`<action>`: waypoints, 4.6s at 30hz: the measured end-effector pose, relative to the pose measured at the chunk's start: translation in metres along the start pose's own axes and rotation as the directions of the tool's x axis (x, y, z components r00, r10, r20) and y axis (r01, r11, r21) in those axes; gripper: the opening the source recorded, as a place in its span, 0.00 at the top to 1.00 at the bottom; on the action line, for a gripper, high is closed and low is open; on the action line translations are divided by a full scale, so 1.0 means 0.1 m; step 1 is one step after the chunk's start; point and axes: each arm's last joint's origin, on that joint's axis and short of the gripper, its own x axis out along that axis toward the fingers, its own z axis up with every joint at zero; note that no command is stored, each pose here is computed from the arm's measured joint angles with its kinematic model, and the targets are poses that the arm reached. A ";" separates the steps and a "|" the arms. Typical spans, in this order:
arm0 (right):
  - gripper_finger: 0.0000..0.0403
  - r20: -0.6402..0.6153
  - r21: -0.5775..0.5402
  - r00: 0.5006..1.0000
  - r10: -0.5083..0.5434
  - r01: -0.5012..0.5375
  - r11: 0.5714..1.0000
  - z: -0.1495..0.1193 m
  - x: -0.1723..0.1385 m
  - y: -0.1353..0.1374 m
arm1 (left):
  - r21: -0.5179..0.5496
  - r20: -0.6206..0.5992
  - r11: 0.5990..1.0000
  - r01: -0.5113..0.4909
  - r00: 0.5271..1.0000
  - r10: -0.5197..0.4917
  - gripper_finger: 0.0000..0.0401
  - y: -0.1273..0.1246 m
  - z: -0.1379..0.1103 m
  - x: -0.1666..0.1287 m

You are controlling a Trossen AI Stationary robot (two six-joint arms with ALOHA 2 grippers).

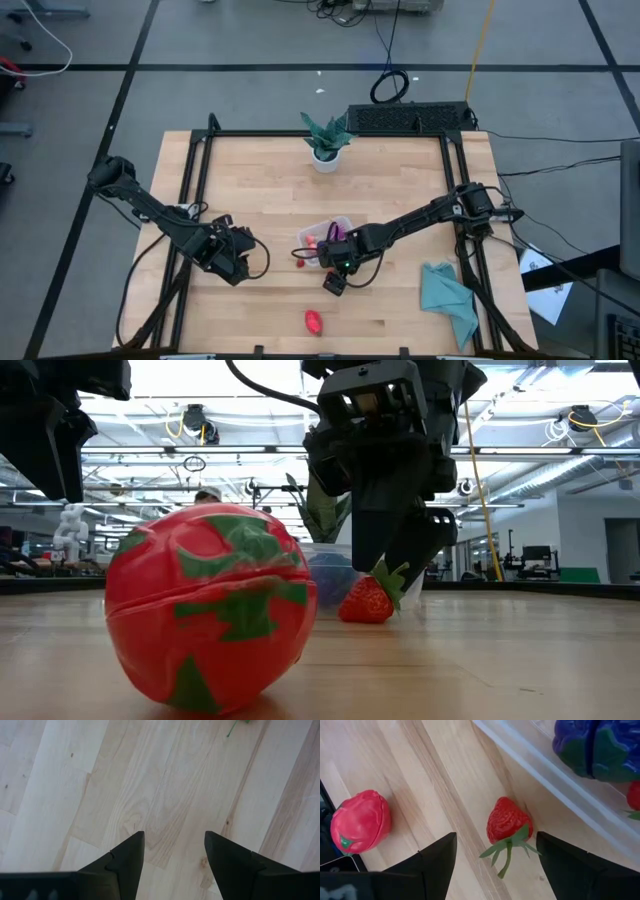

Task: Pick and placing Produce into tupperware
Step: Put the right strawberry into the transparent bin

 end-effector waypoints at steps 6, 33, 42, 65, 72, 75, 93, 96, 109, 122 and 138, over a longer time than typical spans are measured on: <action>0.35 0.001 0.001 1.000 -0.001 0.001 1.000 0.00 0.00 0.00 | 0.000 0.000 1.000 0.000 1.000 0.000 0.47 0.00 0.00 0.00; 0.68 -0.004 0.004 1.000 0.008 -0.008 1.000 -0.06 0.02 0.06 | 0.022 0.040 0.997 0.068 0.997 -0.069 0.47 -0.12 -0.05 -0.04; 0.78 -0.005 0.001 1.000 0.008 -0.008 1.000 -0.07 0.02 0.07 | 0.026 0.039 0.997 0.068 0.997 -0.069 0.47 -0.13 -0.06 -0.05; 0.99 -0.017 -0.030 1.000 0.011 -0.011 0.999 -0.15 0.04 0.13 | 0.025 0.041 0.997 0.069 0.997 -0.070 0.47 -0.13 -0.06 -0.05; 1.00 -0.017 -0.039 1.000 0.010 -0.011 0.999 -0.15 0.04 0.13 | 0.017 0.042 0.997 0.071 0.997 -0.071 0.47 -0.13 -0.06 -0.05; 1.00 -0.020 -0.035 1.000 0.010 -0.010 0.999 -0.15 0.04 0.13 | 0.017 0.042 0.997 0.071 0.997 -0.071 0.47 -0.13 -0.06 -0.05; 1.00 0.039 -0.009 0.999 -0.001 0.001 1.000 -0.34 -0.53 0.27 | 0.011 0.048 0.997 0.077 0.996 -0.077 0.47 -0.13 -0.05 -0.05; 1.00 0.067 -0.015 0.996 -0.055 0.056 0.998 -0.34 -0.69 0.21 | 0.011 0.048 0.997 0.077 0.996 -0.077 0.47 -0.13 -0.05 -0.05; 1.00 0.154 -0.046 0.968 -0.197 0.206 0.978 -0.01 -1.08 -0.23 | 0.001 0.048 0.997 0.078 0.996 -0.078 0.47 -0.13 -0.05 -0.05; 1.00 0.067 -0.131 0.959 -0.276 0.282 0.950 0.25 -0.91 -0.22 | -0.009 0.050 0.997 0.076 0.996 -0.076 0.47 -0.12 -0.03 -0.04; 1.00 0.016 -0.167 0.957 -0.288 0.287 0.943 0.27 -0.76 -0.24 | -0.005 0.052 0.997 0.075 0.996 -0.075 0.47 -0.12 -0.03 -0.04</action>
